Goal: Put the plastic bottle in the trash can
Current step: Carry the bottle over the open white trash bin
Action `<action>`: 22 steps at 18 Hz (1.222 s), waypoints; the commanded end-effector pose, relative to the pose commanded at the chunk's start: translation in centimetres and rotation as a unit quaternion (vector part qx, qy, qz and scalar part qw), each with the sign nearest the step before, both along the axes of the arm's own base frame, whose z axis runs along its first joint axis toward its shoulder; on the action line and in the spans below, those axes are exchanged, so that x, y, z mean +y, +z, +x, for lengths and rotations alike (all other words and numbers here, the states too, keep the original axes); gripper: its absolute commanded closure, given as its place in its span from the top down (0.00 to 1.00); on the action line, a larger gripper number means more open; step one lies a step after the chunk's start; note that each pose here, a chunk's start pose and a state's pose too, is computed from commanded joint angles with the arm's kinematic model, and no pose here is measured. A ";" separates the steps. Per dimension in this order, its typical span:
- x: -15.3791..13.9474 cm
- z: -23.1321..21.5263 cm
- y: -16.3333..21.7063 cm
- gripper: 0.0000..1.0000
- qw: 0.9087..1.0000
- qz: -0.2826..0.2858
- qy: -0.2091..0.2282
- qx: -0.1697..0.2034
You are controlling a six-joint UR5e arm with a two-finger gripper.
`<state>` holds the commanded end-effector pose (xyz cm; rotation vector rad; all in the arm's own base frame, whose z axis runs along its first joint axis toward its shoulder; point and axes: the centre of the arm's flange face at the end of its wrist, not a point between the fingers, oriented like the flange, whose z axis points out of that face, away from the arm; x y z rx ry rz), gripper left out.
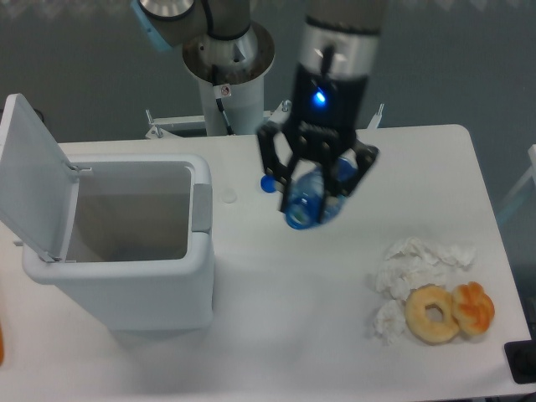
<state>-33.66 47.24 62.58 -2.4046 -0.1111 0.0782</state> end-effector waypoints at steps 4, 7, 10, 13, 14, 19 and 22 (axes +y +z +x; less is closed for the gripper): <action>0.4 3.9 2.8 0.06 0.999 0.043 -0.011 -0.011; 0.4 6.2 5.0 0.06 0.997 0.081 0.005 -0.015; 2.0 8.7 5.4 0.06 0.994 0.105 0.012 -0.037; 3.6 10.2 4.1 0.06 0.993 0.103 0.002 -0.052; 4.1 10.5 3.6 0.07 0.993 0.104 0.001 -0.056; 5.5 11.2 1.1 0.07 0.993 0.092 -0.005 -0.076; 6.7 11.0 0.1 0.08 0.992 0.097 -0.005 -0.080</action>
